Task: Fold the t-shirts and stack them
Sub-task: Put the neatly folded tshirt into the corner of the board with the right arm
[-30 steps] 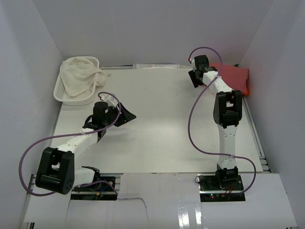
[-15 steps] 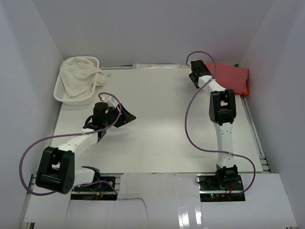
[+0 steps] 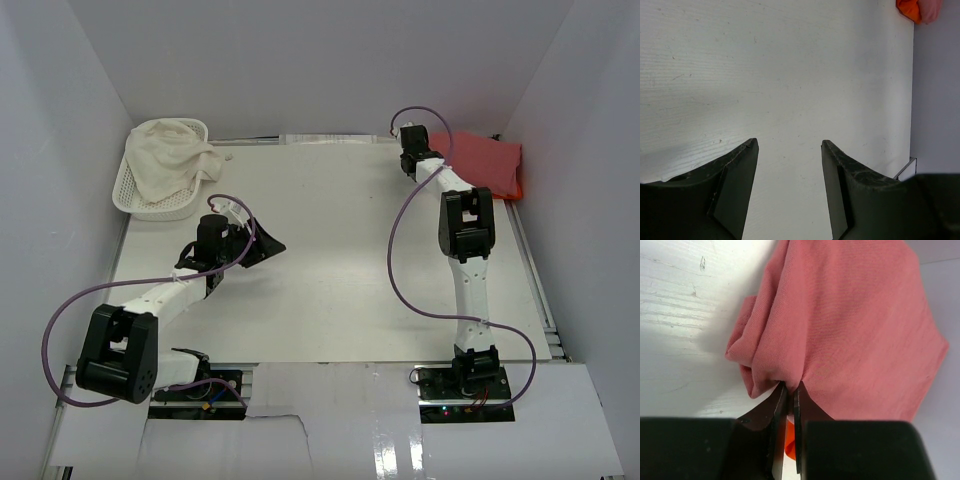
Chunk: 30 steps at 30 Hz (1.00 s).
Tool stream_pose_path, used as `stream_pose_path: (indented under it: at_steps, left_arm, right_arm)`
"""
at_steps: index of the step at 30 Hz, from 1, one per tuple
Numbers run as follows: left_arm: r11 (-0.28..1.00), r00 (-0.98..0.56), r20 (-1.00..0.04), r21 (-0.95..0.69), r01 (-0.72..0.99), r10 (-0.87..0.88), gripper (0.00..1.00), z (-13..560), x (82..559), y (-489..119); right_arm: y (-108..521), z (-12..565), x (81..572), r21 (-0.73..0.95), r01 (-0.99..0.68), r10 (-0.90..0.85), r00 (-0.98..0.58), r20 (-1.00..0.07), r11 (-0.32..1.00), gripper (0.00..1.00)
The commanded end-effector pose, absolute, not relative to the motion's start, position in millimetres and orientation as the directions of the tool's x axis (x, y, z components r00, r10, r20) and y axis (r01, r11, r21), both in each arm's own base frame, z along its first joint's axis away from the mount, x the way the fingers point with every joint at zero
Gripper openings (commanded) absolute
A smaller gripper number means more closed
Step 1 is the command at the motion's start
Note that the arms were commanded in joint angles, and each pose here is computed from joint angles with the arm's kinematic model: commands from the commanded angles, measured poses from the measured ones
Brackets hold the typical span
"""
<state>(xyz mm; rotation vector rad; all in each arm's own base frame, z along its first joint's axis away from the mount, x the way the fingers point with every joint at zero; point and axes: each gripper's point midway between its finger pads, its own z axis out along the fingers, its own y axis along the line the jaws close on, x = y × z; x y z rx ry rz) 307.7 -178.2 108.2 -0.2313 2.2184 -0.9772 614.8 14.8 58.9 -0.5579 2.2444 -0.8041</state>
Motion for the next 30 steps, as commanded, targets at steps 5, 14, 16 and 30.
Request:
stream_pose_path:
  at_steps: [5, 14, 16, 30]
  left_arm:
    - [0.695, -0.725, -0.554, -0.704, 0.144, -0.41, 0.64, 117, 308, -180]
    - [0.694, -0.72, -0.558, -0.705, 0.149, -0.413, 0.64, 120, 303, -178]
    - [0.692, -0.72, -0.558, -0.706, 0.151, -0.412, 0.64, 121, 303, -179]
    - [0.687, -0.713, -0.566, -0.708, 0.162, -0.414, 0.64, 127, 299, -178]
  right_arm:
    - [6, 130, 612, -0.683, -0.09, -0.577, -0.622, -0.529, 0.724, 0.08]
    - [-15, 171, 597, -0.681, -0.056, -0.562, -0.615, -0.553, 0.73, 0.08]
    - [-15, 171, 590, -0.676, -0.074, -0.564, -0.622, -0.544, 0.734, 0.08]
    - [9, 130, 539, -0.512, -0.267, -0.534, -0.687, -0.492, 0.816, 0.08]
